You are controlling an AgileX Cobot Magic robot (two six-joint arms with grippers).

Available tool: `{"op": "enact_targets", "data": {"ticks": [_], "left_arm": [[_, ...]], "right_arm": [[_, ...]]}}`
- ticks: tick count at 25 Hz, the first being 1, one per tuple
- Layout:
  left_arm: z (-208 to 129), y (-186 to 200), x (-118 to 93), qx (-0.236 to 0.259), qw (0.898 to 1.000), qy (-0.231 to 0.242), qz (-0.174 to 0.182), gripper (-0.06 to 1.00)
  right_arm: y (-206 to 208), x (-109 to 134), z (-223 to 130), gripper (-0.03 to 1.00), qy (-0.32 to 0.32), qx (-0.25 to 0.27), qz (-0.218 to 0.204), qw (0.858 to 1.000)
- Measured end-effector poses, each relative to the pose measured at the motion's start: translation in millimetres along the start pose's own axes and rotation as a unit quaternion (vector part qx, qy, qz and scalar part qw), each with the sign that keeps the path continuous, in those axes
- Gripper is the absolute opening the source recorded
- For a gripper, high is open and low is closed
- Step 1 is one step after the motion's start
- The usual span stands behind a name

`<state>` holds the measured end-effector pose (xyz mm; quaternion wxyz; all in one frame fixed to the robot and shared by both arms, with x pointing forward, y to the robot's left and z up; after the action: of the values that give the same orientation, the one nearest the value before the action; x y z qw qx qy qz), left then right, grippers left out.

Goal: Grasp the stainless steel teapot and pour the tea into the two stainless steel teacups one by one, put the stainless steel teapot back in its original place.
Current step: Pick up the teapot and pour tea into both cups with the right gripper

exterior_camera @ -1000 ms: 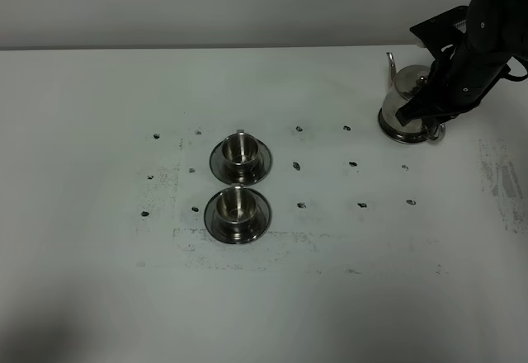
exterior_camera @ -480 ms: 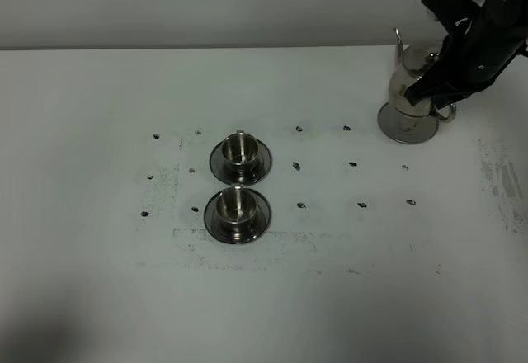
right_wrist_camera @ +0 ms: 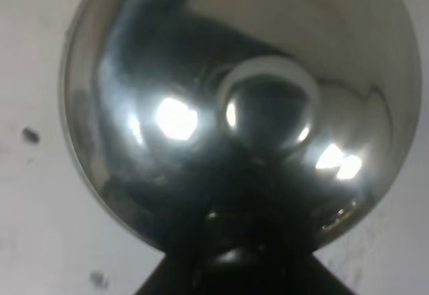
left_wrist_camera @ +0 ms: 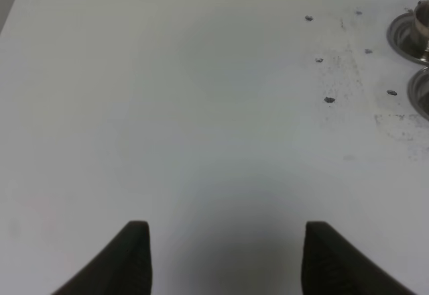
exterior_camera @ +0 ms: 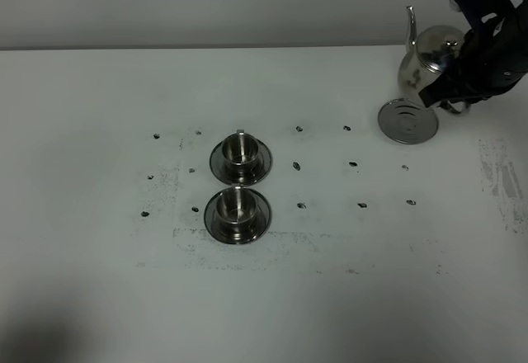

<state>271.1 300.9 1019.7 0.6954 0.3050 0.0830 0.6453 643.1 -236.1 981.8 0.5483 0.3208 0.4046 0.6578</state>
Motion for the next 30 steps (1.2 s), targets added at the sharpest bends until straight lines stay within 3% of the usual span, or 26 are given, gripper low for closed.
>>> {"op": "enact_targets", "data": {"ticks": [8,14,21,30], "left_arm": [[0,0,0,0.000,1.000,0.000,0.000,0.49],[0,0,0,0.000,1.000,0.000,0.000,0.49],[0,0,0,0.000,1.000,0.000,0.000,0.49],[0,0,0,0.000,1.000,0.000,0.000,0.49]], "right_arm": [[55,0,-32,0.20,-0.021,-0.028,-0.007,0.999],[71,8,-45,0.20,-0.007,-0.029,-0.005,1.000],[73,62,-50,0.20,0.085,-0.025,0.028,0.996],[63,127,-58,0.20,0.224,-0.011,0.071,0.972]]}}
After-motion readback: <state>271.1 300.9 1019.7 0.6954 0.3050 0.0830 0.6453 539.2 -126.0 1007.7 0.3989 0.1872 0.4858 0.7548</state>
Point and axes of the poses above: a point on each arm's last joint axis where the gripper is mounted, y pointing back along that axis away from the gripper, x along the wrist's bending axis when the last joint is at zero, z = x × y, the point moved 5 cm from there along -y, pointing out along that axis toward the gripper, and after that the axes turned 15 degrees about -y, right-handed, at the moved point
